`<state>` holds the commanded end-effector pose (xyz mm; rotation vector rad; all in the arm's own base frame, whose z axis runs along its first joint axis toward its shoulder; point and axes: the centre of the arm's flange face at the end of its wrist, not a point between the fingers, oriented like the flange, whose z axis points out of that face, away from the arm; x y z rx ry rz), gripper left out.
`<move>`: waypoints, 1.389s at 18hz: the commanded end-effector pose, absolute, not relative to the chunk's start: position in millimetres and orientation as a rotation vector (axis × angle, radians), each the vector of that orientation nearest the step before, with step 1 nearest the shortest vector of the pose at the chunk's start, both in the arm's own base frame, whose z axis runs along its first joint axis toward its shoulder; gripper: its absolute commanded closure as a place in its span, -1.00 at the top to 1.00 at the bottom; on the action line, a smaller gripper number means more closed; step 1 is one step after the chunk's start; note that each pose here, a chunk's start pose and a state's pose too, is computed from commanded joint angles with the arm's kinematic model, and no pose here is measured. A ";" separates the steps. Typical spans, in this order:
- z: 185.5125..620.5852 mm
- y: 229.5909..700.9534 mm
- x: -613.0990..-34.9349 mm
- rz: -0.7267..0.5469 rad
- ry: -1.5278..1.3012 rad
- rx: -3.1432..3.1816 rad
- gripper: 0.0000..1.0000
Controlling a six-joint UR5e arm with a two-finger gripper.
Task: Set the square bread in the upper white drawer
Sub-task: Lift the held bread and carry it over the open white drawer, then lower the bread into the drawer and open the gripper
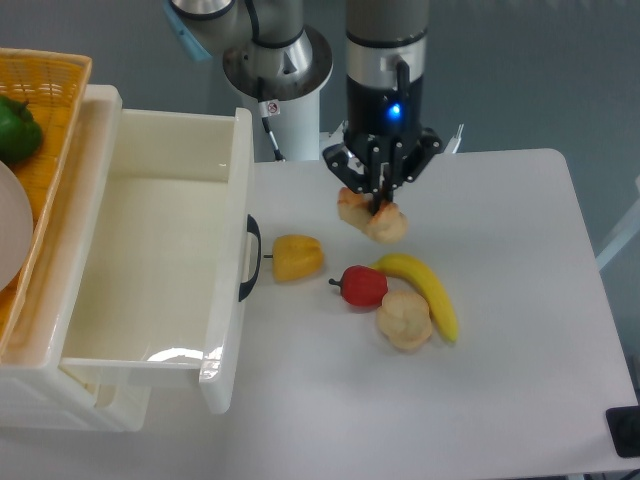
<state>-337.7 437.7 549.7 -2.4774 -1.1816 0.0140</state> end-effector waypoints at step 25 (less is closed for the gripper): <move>516.1 540.1 -195.3 -0.136 -0.824 -2.656 -0.63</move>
